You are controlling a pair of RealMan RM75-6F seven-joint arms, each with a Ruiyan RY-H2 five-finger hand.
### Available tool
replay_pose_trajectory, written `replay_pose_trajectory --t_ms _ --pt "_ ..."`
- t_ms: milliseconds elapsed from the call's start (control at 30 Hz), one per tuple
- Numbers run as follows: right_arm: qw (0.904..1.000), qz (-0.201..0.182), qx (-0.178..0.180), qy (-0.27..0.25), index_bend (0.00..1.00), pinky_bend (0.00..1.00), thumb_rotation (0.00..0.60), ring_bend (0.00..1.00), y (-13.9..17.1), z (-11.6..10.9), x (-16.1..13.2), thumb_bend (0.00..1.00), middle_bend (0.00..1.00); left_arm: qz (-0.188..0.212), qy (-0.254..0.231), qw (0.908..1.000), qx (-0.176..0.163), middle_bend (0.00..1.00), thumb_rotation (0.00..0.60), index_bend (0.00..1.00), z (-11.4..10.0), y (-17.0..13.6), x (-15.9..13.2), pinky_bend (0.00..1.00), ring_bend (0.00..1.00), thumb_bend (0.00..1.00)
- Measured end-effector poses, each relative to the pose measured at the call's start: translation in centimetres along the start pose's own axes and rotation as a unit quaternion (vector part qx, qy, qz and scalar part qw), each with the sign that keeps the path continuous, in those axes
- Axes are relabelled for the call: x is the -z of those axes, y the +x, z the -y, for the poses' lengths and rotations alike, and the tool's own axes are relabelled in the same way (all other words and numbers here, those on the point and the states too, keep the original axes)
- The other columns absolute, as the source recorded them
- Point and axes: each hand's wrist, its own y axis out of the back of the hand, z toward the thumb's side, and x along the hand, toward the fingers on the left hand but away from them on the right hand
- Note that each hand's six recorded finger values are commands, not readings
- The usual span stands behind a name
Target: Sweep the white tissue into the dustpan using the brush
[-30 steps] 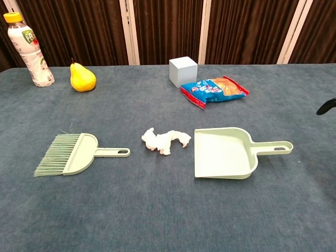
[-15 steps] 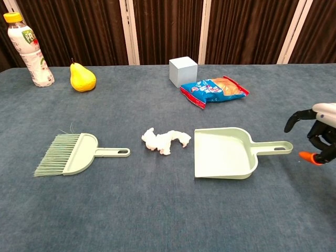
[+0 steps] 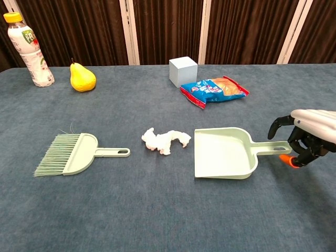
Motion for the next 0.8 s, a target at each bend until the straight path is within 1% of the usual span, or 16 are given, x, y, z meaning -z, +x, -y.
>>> replay_pose_trajectory --t_ms 200,633,700,800 --pt "1.0000 0.001 0.000 -0.009 0.37 0.87 0.600 0.85 -0.27 0.30 -0.35 0.41 0.82 -0.002 -0.002 1.0000 0.000 0.00 0.600 0.00 -0.05 -0.08 0.13 0.00 0.00 0.00" --pt "0.9999 0.006 -0.001 -0.011 0.41 0.87 0.600 0.86 -0.42 0.75 -0.42 0.42 0.83 -0.003 -0.006 1.0000 0.000 0.00 0.600 0.00 -0.13 -0.08 0.22 0.00 0.00 0.00" --pt "0.9999 0.007 -0.003 -0.012 0.43 0.87 0.600 0.86 -0.50 0.82 -0.52 0.43 0.83 -0.003 -0.006 1.0000 0.000 0.00 0.600 0.00 -0.14 -0.07 0.21 0.00 0.00 0.00" --pt "0.9999 0.007 -0.004 -0.011 0.52 0.87 0.600 0.86 -0.62 0.98 -0.78 0.49 0.83 -0.002 -0.007 1.0000 0.001 0.00 0.600 0.00 -0.12 -0.07 0.17 0.00 0.00 0.00"
